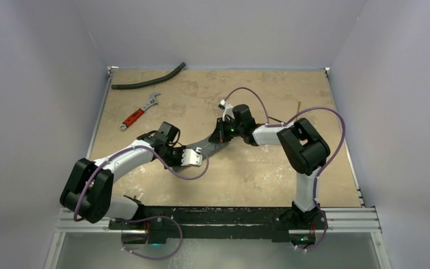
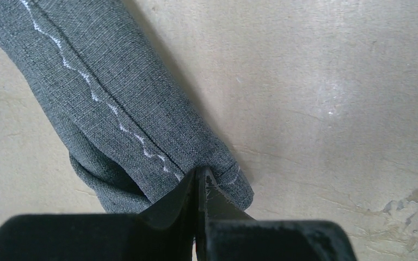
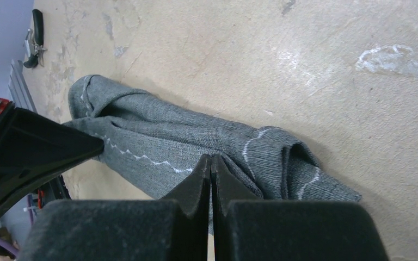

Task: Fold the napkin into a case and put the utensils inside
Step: Fold the 2/3-rectangle-folded napkin at the center of the board, then pick up the top corner of the smaller rectangle folded napkin.

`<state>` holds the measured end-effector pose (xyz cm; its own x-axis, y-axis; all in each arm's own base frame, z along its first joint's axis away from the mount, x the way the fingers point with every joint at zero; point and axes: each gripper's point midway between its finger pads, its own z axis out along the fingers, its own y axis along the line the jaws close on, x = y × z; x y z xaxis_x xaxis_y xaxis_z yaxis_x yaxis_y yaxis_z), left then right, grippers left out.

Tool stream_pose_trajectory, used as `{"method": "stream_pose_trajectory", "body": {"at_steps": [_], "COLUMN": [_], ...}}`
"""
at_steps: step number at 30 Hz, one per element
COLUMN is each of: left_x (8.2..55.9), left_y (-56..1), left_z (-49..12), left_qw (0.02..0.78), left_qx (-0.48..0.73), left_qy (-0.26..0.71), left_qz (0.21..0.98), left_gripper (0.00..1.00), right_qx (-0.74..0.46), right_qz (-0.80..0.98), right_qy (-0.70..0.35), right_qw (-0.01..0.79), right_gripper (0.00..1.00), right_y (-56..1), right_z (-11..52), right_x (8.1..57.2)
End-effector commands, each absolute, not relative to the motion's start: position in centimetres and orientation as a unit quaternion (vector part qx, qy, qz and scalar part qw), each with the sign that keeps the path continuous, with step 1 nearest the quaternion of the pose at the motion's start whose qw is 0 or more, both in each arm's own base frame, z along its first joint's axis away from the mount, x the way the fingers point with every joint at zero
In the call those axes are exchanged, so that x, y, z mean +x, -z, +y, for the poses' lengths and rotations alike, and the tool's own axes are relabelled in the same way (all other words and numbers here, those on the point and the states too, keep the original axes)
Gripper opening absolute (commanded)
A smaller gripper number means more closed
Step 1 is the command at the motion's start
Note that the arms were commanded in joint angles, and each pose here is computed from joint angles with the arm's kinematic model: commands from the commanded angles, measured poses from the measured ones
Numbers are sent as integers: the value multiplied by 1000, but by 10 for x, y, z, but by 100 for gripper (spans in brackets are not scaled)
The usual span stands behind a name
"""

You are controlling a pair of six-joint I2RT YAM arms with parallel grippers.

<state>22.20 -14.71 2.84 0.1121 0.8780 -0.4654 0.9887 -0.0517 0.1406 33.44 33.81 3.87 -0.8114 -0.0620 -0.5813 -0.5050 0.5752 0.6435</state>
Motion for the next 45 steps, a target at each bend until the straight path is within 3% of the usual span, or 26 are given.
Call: {"method": "stream_pose_trajectory", "body": {"at_steps": [1,12,18,25,37,45], "left_x": [236,246,259,283,287,319], "left_y": [-27,-41,-40,-43,-55,-98], "left_z": [-140,-148,-145,-139,-140,-112], "left_qw": [227,246,260,288,299,342], "left_qx": [697,663,657,641,602,471], "left_qy": [106,152,124,73,79,103], "left_qz": [672,691,696,707,736,807], "left_gripper": [0,0,0,0,0,2], "right_qx": [-194,-276,-313,-341,-336,-327], "right_qz": [845,790,756,720,711,725], "right_qy": [-408,-409,-472,-529,-560,-543], "right_qw": [287,363,329,293,261,269], "right_gripper": [0,0,26,27,30,30], "right_y": [-57,-116,-112,-108,-79,-62], "right_z": [336,362,398,431,475,471], "right_x": [331,315,292,278,276,281]}}
